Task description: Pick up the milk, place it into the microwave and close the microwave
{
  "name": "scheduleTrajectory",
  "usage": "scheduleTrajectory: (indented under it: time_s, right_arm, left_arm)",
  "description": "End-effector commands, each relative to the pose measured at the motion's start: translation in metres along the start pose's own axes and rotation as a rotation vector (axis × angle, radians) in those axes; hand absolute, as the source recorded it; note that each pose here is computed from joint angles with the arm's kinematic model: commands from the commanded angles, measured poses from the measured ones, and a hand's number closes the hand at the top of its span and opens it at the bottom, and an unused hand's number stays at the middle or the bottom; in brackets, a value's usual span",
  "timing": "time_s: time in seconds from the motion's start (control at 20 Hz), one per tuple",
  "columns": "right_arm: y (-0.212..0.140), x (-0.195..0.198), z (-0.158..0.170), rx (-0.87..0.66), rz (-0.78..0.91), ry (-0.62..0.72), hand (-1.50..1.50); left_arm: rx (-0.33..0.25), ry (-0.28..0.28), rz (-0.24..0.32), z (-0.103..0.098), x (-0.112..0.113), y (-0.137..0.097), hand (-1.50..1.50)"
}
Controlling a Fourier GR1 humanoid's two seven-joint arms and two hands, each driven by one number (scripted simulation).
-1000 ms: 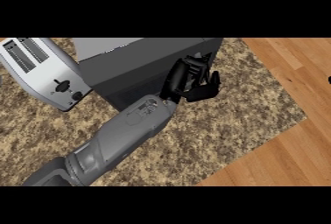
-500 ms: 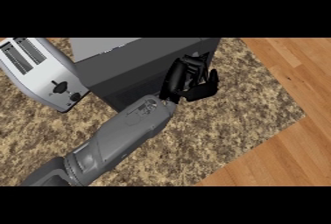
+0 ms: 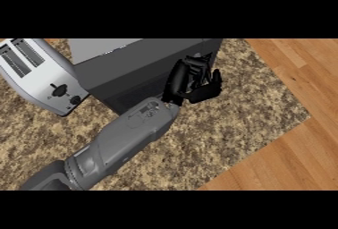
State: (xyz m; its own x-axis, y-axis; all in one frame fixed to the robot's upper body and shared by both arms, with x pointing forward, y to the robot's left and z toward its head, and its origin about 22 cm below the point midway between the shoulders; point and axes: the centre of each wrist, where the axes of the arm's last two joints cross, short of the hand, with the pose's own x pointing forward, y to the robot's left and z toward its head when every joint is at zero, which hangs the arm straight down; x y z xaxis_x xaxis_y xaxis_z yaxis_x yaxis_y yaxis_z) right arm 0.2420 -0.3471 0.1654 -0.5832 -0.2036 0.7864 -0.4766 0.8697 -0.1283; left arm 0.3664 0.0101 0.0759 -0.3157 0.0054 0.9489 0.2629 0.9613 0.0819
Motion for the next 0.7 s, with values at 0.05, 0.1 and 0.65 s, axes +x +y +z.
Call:
scheduleTrajectory:
  time_s: [0.05, 0.1, 0.65]
  right_arm:
    - [-0.006, 0.005, 0.001, -0.017, -0.003, 0.000, -1.50]
    - [-0.006, 0.006, 0.000, -0.021, -0.004, -0.003, -1.50]
    - [-0.023, 0.029, 0.008, -0.098, 0.067, -0.012, -1.50]
  left_arm:
    - [0.194, 0.103, 0.009, -0.013, -0.002, -0.004, 1.50]
    - [0.206, 0.112, 0.005, -0.013, -0.004, -0.002, 1.50]
    - [0.201, 0.165, -0.071, -0.011, -0.026, 0.029, 1.50]
